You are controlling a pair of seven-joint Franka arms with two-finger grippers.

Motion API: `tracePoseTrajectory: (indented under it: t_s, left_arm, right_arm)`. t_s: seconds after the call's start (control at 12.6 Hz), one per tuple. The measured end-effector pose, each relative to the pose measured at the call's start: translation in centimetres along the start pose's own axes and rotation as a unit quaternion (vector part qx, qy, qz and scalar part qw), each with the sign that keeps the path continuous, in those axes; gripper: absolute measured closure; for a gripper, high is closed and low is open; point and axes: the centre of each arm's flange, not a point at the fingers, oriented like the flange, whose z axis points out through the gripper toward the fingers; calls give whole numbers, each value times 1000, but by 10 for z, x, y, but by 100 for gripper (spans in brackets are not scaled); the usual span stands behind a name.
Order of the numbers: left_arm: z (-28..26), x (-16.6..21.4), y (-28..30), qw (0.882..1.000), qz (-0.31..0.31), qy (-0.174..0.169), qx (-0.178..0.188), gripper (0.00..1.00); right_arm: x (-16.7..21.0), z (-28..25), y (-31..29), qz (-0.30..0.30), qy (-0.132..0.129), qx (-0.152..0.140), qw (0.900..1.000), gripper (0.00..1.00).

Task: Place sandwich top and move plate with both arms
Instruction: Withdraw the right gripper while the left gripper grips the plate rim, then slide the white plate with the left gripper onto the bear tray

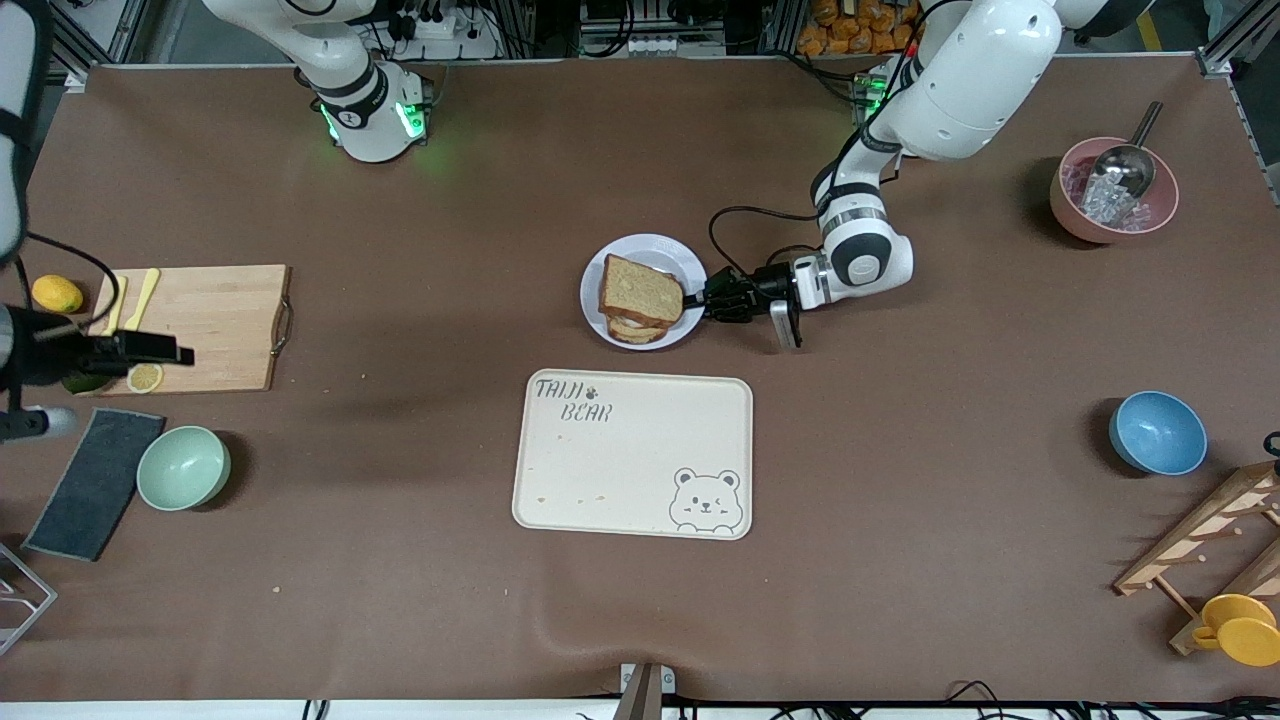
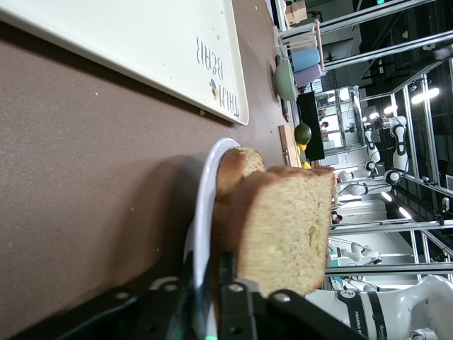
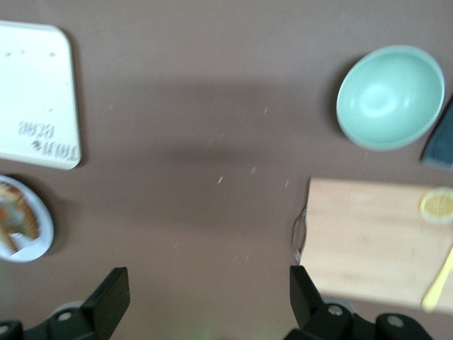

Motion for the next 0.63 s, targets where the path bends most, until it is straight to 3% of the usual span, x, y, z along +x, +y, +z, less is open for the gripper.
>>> tracePoseTrajectory:
  t_s: [0.08, 0.32, 0.63]
  left_arm:
    - [0, 0, 0, 1000, 0, 0, 0, 95]
    - [0, 0, 0, 1000, -1, 1, 0, 95]
    - [0, 0, -1, 1000, -7, 4, -1, 95]
  right_arm:
    - [-11, -16, -10, 3, 0, -5, 1000, 0]
    - [-51, -67, -31, -4, 33, -47, 998, 0]
    - [-105, -102, -45, 34, 61, -44, 997, 0]
